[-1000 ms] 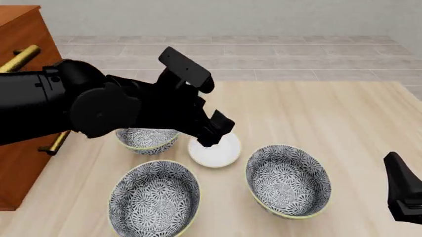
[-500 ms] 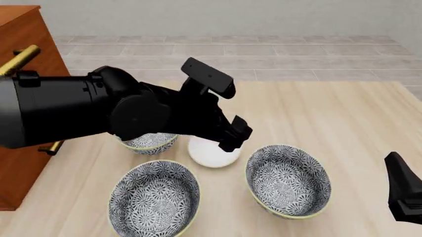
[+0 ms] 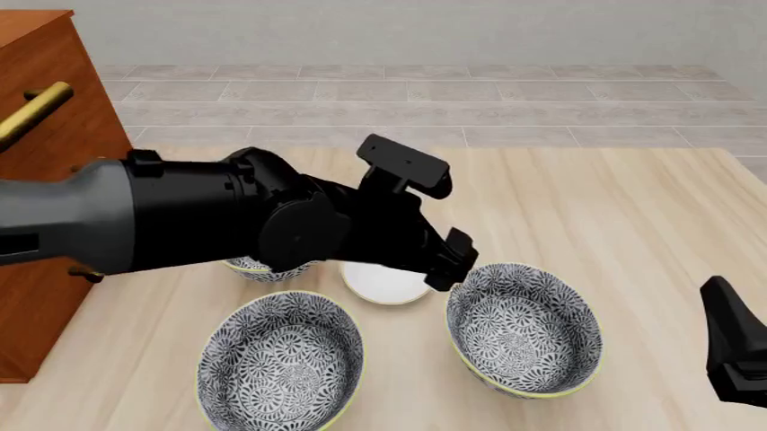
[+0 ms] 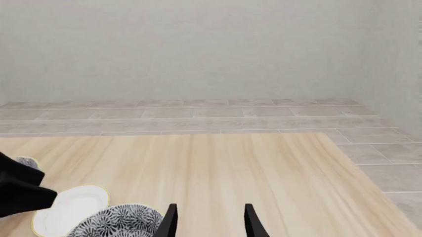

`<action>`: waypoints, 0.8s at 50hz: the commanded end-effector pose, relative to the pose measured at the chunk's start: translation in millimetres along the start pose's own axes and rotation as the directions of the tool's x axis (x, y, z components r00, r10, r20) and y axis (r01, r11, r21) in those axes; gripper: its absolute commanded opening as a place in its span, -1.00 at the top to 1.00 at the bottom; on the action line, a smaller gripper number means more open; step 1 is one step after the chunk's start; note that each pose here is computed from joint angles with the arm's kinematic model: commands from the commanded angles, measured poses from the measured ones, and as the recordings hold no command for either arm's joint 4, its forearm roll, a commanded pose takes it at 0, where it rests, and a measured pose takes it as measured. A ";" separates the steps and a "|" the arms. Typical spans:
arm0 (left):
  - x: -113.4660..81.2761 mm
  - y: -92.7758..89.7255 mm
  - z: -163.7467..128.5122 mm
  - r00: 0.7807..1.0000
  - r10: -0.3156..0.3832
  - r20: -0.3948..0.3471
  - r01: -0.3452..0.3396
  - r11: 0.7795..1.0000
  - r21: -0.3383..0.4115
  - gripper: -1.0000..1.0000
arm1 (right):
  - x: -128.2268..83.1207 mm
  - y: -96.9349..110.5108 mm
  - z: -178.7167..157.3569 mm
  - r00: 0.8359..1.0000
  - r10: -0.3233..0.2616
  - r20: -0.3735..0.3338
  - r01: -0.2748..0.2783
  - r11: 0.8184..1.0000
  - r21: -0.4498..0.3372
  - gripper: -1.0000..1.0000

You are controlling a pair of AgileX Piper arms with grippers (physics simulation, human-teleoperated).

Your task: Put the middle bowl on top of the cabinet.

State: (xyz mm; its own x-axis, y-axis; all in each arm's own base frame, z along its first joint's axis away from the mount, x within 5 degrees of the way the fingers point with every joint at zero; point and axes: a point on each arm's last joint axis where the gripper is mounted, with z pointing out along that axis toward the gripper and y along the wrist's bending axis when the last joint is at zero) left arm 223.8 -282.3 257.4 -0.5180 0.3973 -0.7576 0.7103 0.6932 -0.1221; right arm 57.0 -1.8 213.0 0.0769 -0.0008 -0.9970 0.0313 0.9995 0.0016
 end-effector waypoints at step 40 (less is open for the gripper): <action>27.4 -6.8 52.6 0.991 -0.114 -0.065 0.114 0.993 0.003 -1.00 | 0.2 -0.5 -0.4 1.000 0.017 0.000 -0.017 1.000 0.009 -1.00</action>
State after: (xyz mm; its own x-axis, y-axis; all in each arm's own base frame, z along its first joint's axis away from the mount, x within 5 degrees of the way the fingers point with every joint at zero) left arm 228.8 -305.1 211.3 -0.6134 0.3576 -0.7042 0.6562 0.7269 -0.2024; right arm 56.7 -2.2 212.8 0.0779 0.0132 -0.9969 0.0374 0.9992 0.0162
